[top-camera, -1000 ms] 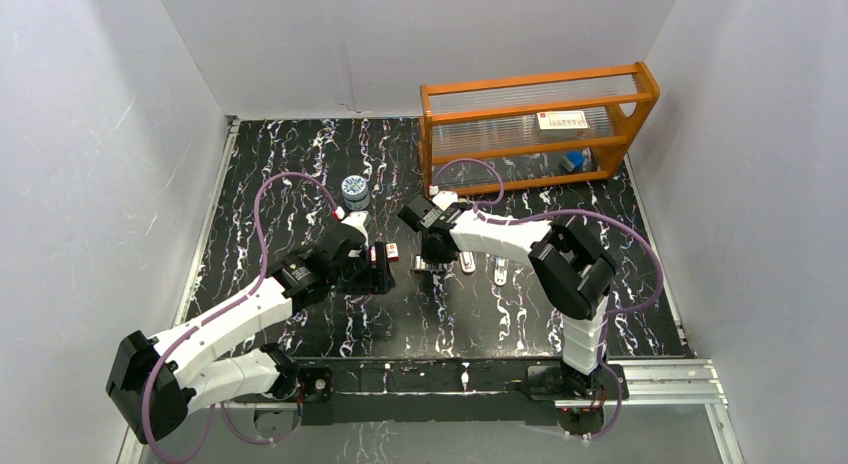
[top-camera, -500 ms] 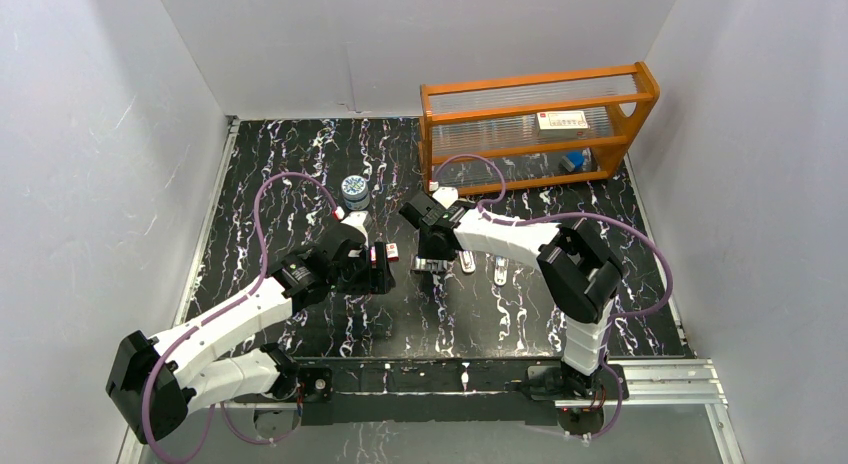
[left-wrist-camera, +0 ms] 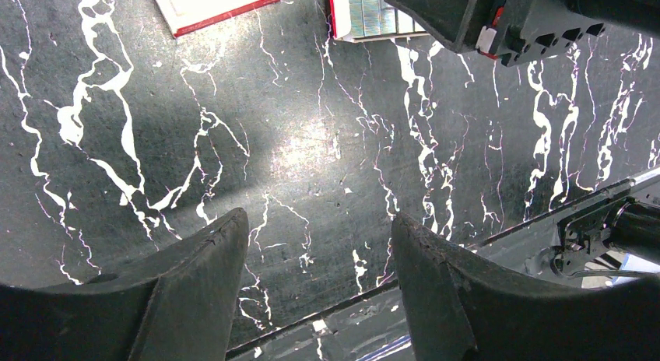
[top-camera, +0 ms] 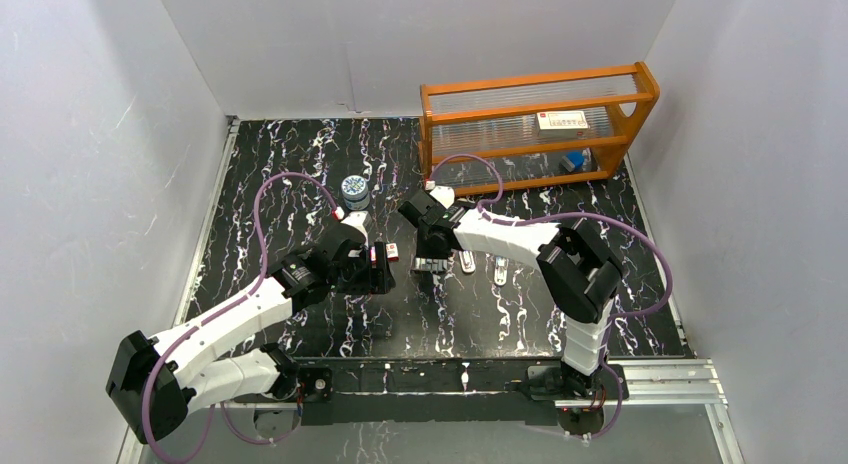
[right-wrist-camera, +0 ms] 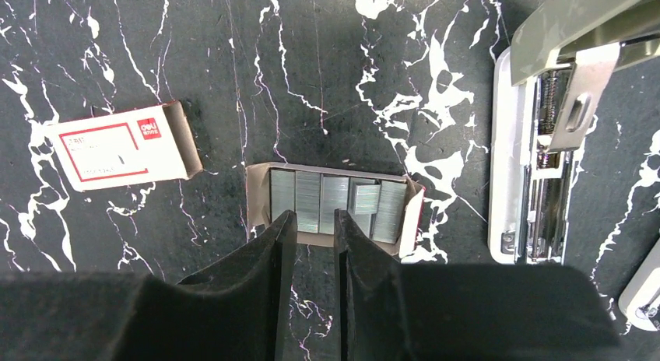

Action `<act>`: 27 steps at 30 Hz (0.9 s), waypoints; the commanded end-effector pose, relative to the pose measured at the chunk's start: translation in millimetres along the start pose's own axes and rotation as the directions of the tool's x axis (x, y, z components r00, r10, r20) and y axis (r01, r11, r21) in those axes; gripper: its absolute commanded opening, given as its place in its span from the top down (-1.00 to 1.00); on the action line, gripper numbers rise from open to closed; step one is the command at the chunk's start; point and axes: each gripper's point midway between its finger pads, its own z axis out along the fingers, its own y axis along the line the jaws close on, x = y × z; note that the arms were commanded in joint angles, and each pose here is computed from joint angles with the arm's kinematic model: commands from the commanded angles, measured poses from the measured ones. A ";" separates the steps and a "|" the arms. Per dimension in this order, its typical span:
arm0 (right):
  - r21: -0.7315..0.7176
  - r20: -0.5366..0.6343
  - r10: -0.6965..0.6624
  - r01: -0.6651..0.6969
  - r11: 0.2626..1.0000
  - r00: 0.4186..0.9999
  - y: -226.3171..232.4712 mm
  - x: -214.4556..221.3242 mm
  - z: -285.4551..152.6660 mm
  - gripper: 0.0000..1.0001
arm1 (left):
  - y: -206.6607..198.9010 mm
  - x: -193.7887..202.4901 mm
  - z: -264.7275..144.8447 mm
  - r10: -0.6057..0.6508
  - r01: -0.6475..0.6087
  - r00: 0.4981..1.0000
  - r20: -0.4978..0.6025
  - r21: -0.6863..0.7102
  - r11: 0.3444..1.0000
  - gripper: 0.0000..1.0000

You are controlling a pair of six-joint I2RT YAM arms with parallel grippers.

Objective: Load the staples into the stapler

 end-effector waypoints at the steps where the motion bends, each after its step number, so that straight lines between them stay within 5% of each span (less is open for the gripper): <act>1: 0.008 -0.020 0.013 -0.013 1.000 1.000 -1.5 5.0 3.6 0.36 | 2.9 -0.8 -2.3 -0.004 0.004 1.000 0.010 -0.004 1.000 -0.29; 19: 0.048 0.034 -0.012 0.011 0.999 0.999 -10.2 -11.5 2.3 0.10 | 2.6 1.0 0.9 -0.002 0.002 1.000 -0.004 -0.008 1.000 -0.30; 27: 0.057 0.068 -0.010 0.006 0.998 0.998 -22.6 -40.0 12.3 0.29 | 4.5 2.8 3.2 -0.002 0.002 1.000 -0.013 -0.019 1.000 -0.30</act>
